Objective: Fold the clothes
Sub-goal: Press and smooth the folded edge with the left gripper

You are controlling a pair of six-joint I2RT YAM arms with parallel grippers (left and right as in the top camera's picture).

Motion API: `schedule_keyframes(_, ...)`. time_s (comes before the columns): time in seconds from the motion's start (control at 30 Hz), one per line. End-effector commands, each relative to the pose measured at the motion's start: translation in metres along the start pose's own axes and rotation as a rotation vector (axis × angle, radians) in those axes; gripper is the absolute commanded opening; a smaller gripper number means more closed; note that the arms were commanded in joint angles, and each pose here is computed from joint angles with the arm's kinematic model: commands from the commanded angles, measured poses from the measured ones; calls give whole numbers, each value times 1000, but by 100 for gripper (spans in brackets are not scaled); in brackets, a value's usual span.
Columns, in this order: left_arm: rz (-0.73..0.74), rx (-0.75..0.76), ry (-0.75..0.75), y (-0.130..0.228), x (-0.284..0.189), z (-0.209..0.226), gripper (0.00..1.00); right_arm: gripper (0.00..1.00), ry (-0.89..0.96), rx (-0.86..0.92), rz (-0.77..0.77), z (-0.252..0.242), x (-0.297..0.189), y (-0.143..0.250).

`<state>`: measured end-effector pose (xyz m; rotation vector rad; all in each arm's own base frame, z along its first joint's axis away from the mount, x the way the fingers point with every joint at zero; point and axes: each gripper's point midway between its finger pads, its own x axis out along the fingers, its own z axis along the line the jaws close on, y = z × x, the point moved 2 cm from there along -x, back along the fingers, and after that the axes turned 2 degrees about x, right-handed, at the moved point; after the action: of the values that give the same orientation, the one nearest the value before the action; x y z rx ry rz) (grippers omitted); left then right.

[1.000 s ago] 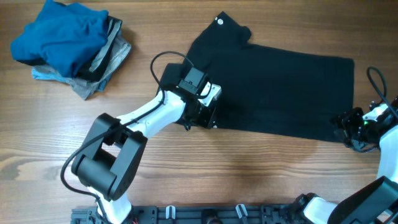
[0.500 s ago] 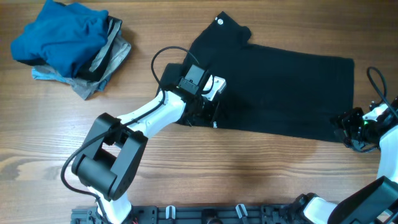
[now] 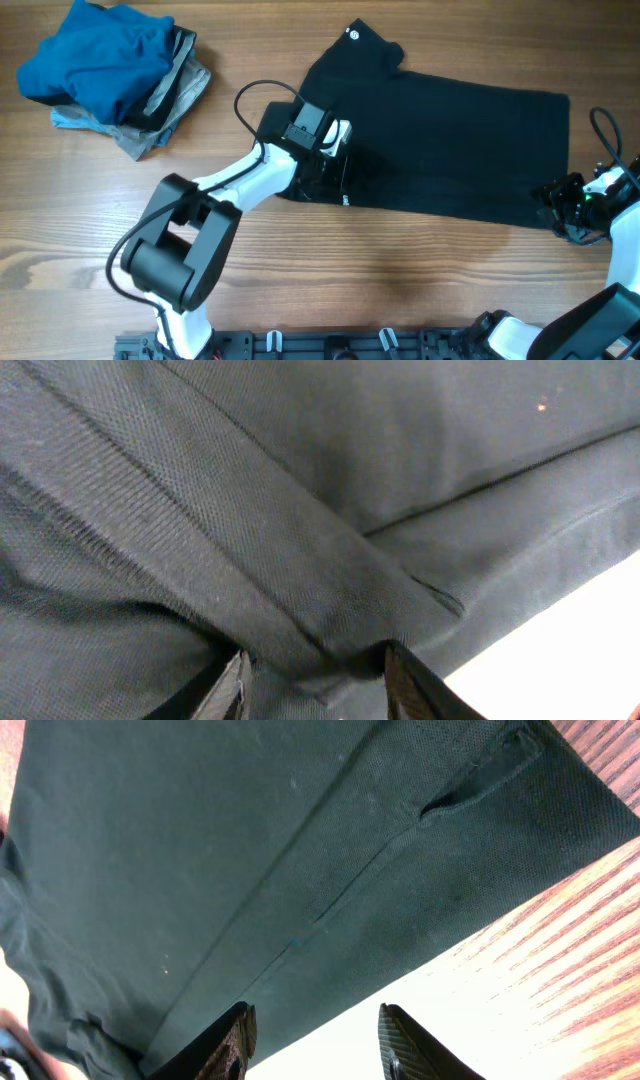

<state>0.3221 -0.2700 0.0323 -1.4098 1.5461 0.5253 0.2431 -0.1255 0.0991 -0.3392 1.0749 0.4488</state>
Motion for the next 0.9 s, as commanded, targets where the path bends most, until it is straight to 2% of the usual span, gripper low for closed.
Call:
schedule_keyframes(0.0,34,-55,-15,8,13,8,36,44,-21,-33,-7,7,-3,-1)
schedule_keyframes(0.1,29,-51,10,5,13,3,25,43,-21,-33,-8,7,-3,-1)
schedule_keyframes(0.2,9,-43,30,-5,8,-2,5,44,-21,-33,-8,7,-3,-1)
schedule_keyframes(0.43,-207,11,6,-71,-14,-7,5,44,-22,-33,-9,7,-3,-1)
schedule_keyframes(0.47,-238,17,-16,-77,-15,-5,25,43,-21,-33,-9,7,-3,-1)
schedule_keyframes(0.5,-257,20,-26,-81,-16,-4,64,44,-22,-33,-9,7,-3,-1)
schedule_keyframes(0.53,-266,23,-28,-83,-17,-4,67,44,-21,-33,-9,7,-3,-1)
schedule_keyframes(0.63,-249,14,3,-81,-23,-5,36,44,-21,-34,-9,7,-3,-1)
schedule_keyframes(0.7,-199,47,65,-70,-33,-17,23,44,-21,-34,-9,7,-3,-1)
schedule_keyframes(0.8,-114,88,58,-47,-47,-25,4,44,-21,-33,-8,7,-3,-1)
schedule_keyframes(0.87,-36,64,43,-28,-50,-26,4,44,-21,-34,-9,7,-3,-1)
